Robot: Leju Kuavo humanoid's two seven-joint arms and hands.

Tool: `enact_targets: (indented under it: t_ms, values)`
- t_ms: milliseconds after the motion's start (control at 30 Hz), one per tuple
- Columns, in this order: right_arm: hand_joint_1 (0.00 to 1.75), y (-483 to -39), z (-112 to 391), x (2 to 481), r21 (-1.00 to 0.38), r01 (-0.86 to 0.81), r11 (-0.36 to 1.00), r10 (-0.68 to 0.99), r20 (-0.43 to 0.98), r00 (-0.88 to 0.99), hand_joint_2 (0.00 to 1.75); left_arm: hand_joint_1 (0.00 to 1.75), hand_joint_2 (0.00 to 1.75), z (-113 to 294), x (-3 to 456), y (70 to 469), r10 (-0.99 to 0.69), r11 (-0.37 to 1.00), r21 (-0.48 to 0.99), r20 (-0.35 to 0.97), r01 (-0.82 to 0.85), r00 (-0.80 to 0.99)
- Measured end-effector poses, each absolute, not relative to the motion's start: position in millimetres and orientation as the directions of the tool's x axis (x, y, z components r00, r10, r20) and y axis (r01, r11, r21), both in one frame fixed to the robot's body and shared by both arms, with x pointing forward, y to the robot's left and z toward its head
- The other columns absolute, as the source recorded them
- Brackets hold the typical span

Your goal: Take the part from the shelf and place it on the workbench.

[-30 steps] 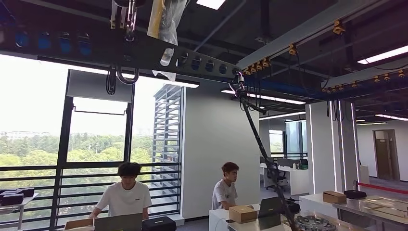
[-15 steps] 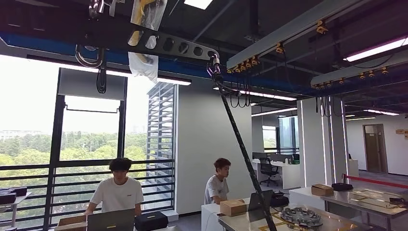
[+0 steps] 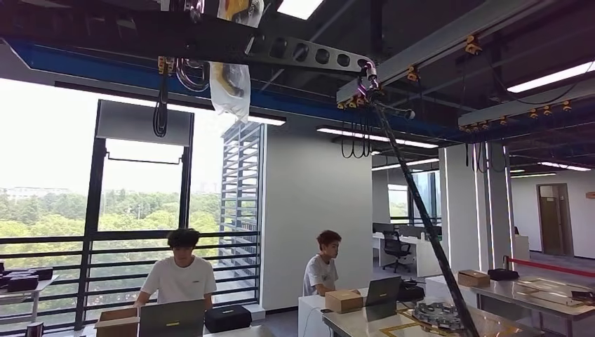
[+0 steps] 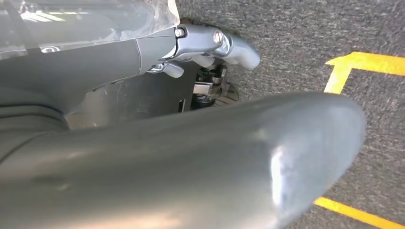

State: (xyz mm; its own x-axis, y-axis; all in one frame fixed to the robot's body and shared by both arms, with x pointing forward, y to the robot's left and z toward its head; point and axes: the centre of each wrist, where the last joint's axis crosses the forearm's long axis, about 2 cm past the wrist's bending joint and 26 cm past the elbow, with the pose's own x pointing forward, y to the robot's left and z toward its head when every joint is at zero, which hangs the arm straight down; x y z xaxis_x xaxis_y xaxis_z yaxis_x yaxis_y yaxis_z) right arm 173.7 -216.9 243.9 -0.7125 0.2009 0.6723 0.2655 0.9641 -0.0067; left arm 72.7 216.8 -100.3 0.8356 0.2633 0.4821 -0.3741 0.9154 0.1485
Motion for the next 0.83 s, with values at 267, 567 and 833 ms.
enact_targets:
  t_ms: [267,567,833]
  values:
    - [0.0,-205.7,203.9,206.4,-0.113,0.049,0.992,0.118,0.987,-0.109,0.0,0.0,1.75,-100.1,74.3,216.1,0.282,0.924,0.122,0.421,-0.362,0.862]
    - [0.0,-200.2,51.2,196.2,-0.103,-0.215,0.971,0.217,0.752,0.622,1.75,0.0,1.75,-99.4,77.9,216.8,0.245,0.94,0.139,0.364,-0.313,0.898]
    - [0.0,-242.0,-58.7,116.8,-0.035,-0.197,0.98,0.199,0.252,0.947,1.75,0.0,1.75,-98.8,80.6,217.1,0.222,0.946,0.145,0.355,-0.289,0.908]
